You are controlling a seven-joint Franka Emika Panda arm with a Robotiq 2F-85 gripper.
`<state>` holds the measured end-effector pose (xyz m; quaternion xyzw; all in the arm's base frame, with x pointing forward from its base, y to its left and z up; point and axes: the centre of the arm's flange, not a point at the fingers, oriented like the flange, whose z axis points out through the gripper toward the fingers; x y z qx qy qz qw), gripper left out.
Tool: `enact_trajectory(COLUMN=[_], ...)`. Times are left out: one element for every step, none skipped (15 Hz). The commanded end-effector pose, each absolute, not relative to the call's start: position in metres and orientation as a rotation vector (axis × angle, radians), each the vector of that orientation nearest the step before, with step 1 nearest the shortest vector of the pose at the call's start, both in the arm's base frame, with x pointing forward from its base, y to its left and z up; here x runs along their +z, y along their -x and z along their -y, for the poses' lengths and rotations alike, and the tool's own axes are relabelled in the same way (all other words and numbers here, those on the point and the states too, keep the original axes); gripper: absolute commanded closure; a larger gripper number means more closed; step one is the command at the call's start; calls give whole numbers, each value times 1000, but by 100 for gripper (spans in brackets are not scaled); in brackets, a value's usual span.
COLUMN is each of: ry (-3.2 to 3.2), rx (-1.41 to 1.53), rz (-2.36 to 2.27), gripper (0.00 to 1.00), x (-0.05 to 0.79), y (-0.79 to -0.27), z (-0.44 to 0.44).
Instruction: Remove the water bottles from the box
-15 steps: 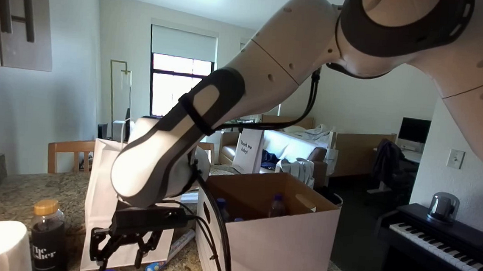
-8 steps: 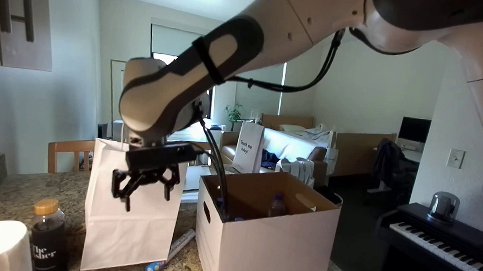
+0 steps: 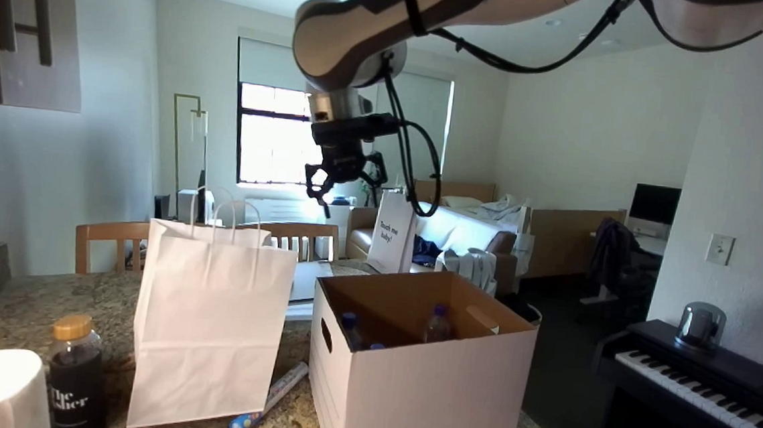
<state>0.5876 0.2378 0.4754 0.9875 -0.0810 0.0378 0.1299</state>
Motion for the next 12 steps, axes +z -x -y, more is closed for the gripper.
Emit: enact_trajectory(ry=[-2818, -2824, -2836, -2851, -2851, -2830, -2814, -2808, -2812, -2819, -2819, -2815], rx=[-16, -13, 18, 8, 8, -32, -78, -141, -180, -226, -224, -192], rz=[364, 450, 590, 627, 671, 701, 701, 692, 687, 683, 696, 716], gripper=[0, 0, 0, 0, 0, 0, 0, 0, 0, 0, 0, 0], x=[475, 466, 456, 441, 426, 407, 389, 368, 350, 334, 320, 308], y=[-616, -626, -634, -643, -652, -663, -669, -674, -678, -682, -686, -692], z=[-136, -107, -81, -61, -45, -31, -19, -10, -2, 2, 4, 7])
